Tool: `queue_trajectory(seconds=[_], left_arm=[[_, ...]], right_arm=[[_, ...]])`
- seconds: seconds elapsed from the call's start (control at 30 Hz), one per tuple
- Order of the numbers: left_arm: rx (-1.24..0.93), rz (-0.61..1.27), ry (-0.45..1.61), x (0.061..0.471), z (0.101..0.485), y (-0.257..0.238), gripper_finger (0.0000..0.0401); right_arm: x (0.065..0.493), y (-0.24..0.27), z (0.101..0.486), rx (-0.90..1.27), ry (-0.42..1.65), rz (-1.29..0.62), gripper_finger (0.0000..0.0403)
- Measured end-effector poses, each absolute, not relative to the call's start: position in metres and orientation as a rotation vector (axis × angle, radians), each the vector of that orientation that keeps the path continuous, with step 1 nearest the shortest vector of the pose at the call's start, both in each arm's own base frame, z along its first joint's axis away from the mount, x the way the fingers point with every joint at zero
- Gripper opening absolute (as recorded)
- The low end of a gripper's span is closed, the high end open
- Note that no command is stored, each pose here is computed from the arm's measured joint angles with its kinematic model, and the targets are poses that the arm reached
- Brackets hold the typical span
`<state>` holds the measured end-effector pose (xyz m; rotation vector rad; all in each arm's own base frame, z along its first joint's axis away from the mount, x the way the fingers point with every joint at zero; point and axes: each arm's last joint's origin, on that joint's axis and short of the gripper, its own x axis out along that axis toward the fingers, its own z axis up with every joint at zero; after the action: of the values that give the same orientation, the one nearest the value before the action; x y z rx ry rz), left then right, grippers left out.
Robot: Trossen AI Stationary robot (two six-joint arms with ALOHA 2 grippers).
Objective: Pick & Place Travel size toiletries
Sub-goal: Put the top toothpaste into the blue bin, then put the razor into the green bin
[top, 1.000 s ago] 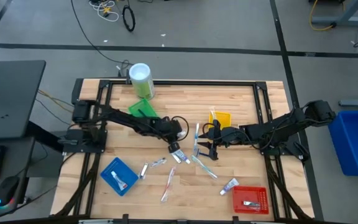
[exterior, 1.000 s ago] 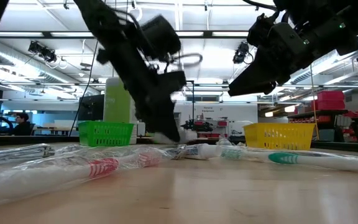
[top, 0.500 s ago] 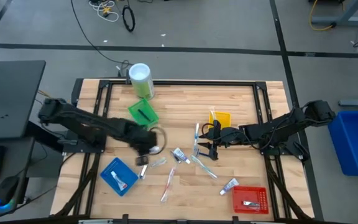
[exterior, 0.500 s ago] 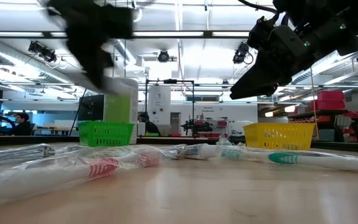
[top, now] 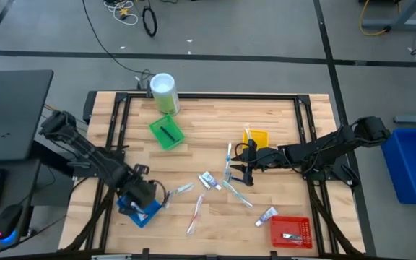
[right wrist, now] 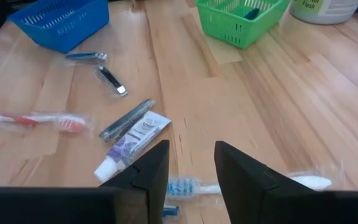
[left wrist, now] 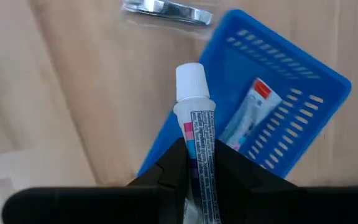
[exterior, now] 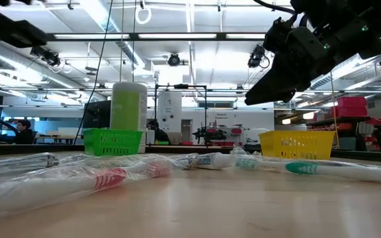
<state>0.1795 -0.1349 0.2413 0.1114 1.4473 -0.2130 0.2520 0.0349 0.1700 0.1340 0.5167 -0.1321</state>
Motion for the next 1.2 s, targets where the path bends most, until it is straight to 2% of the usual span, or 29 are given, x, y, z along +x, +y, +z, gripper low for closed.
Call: queue_trajectory(seconds=[0.2, 0.43, 0.8, 1.2], left_arm=[[0.201, -0.257, 1.480, 0.169, 0.230, -0.153, 0.0067], [0.189, -0.183, 1.529, 0.173, 0.199, -0.163, 0.0067], [0.210, -0.274, 1.641, 0.180, 0.178, -0.170, 0.0069], [0.205, -0.142, 1.636, 0.182, 0.181, -0.168, 0.0172]], right_arm=[[0.252, 0.035, 0.170, 0.133, 0.520, -0.132, 0.0134], [0.252, 0.035, 0.170, 0.133, 0.520, -0.132, 0.0145], [0.252, 0.035, 0.170, 0.133, 0.520, -0.132, 0.0156], [0.252, 0.035, 0.170, 0.133, 0.521, -0.131, 0.0134]])
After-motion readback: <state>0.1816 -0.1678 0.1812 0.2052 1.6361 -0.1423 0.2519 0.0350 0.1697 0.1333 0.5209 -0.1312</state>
